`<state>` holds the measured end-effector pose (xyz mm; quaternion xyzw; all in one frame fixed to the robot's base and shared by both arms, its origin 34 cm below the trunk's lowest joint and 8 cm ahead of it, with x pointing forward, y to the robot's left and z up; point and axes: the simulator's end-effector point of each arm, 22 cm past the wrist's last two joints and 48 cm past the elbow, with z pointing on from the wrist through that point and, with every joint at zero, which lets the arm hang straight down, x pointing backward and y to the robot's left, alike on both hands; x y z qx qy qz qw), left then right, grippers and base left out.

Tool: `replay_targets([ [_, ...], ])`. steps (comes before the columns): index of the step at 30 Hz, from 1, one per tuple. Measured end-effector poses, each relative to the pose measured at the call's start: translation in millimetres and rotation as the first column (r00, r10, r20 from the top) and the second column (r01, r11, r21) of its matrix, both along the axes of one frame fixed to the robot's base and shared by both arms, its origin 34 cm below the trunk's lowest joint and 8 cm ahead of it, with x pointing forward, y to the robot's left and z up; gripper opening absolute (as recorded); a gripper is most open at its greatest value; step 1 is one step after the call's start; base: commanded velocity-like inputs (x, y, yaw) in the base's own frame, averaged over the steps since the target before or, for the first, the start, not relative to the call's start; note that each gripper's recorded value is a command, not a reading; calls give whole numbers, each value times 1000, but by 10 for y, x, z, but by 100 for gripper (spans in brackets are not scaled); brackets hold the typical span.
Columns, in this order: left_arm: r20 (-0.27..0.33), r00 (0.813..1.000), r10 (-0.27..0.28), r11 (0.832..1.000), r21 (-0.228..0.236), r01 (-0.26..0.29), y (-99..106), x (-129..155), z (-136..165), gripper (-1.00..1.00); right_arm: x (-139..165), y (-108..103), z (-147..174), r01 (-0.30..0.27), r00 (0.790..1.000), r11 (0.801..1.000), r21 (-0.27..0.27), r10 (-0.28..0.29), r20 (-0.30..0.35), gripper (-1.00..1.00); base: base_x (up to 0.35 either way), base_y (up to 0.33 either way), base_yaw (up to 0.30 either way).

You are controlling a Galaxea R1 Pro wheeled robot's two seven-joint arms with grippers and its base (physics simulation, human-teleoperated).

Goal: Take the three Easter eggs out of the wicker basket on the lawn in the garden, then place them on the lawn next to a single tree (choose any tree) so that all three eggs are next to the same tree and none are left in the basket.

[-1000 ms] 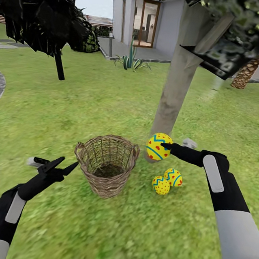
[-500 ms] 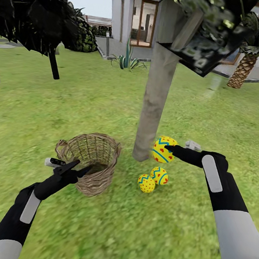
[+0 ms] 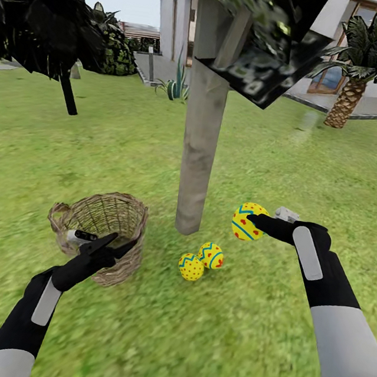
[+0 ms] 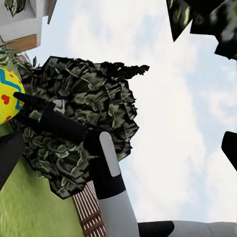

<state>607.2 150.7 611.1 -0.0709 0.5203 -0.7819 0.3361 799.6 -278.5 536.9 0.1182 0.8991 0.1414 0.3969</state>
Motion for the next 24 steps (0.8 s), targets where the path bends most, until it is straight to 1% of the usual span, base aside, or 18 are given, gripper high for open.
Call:
replay_targets([
  [1, 1, 1000, 0, 1000, 0, 0, 0, -1, 6, 100, -5, -1, -43, 2, 1000, 1000, 8, -2, -7, -100, 323, -52, -209],
  [3, 4, 1000, 0, 1000, 0, 0, -6, -3, 18, 100, 9, -12, -53, 11, 1000, 1000, 16, -11, -1, -100, 337, -15, -235],
  [8, 7, 1000, -1, 1000, 0, 1, -14, -8, 43, 100, 26, -40, -48, 25, 1000, 999, 22, -26, 10, -100, 343, -2, -244],
  [13, 7, 1000, -1, 1000, -4, 1, -20, -9, 47, 100, 29, -59, -49, 29, 1000, 1000, 9, -29, 11, -100, 71, -2, -73],
  [15, 10, 1000, -4, 1000, -4, 4, -32, -14, 60, 100, 59, -88, -10, 43, 999, 999, 1, -43, 31, -100, 59, -162, 86],
  [17, 14, 1000, -11, 1000, -2, 11, -57, -24, 73, 100, 103, -131, 47, 63, 996, 998, -8, -62, 62, -100, 98, -293, 241],
  [21, 14, 1000, -15, 1000, -2, 15, -70, -28, 76, 100, 113, -132, 55, 65, 996, 998, -18, -64, 69, -100, 105, -323, 288],
  [22, 14, 1000, -15, 1000, -2, 15, -71, -29, 75, 100, 109, -114, 40, 58, 996, 998, -32, -56, 68, -100, 88, -330, 296],
  [24, 14, 1000, -15, 1000, -2, 15, -71, -28, 74, 100, 91, -90, -48, 40, 998, 995, -95, -35, 53, -100, 34, -337, 296],
])
